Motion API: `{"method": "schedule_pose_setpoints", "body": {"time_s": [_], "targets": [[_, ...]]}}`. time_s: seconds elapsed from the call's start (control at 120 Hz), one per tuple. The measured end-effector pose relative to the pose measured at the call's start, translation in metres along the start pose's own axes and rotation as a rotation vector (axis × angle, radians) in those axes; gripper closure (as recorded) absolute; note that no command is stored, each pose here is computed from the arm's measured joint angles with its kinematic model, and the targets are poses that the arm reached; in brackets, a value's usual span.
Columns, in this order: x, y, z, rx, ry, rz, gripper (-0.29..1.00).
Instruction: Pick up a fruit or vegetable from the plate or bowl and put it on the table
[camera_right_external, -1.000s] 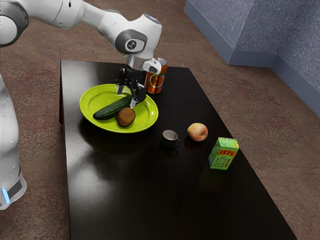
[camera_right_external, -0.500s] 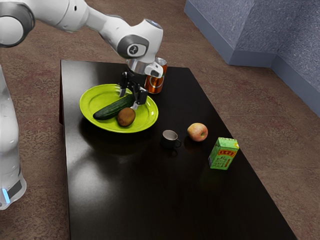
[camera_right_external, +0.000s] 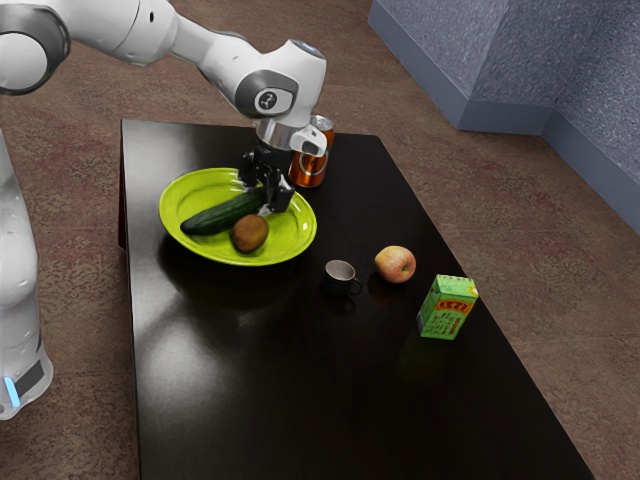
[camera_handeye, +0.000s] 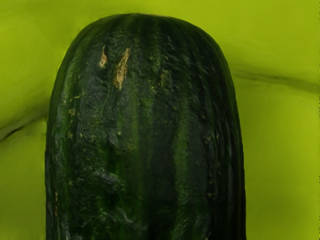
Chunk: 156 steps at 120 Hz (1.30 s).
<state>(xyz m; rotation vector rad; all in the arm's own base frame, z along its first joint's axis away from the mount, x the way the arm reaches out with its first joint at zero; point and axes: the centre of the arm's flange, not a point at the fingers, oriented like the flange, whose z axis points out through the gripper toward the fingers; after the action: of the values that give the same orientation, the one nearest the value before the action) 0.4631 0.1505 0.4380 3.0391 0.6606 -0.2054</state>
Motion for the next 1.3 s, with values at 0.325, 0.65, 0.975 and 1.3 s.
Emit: {"method": "schedule_pose_setpoints", "body": {"time_s": [0.325, 0.65, 0.975, 1.3], "targets": [[-0.003, 0.000, -0.008, -0.001, 0.007, -0.013, 0.50], [-0.003, 0.002, -0.078, 0.024, 0.072, -0.011, 0.51], [-0.027, 0.114, -0.106, 0.039, 0.096, 0.170, 0.51], [-0.074, 0.268, -0.084, 0.052, 0.071, 0.429, 0.53]]}}
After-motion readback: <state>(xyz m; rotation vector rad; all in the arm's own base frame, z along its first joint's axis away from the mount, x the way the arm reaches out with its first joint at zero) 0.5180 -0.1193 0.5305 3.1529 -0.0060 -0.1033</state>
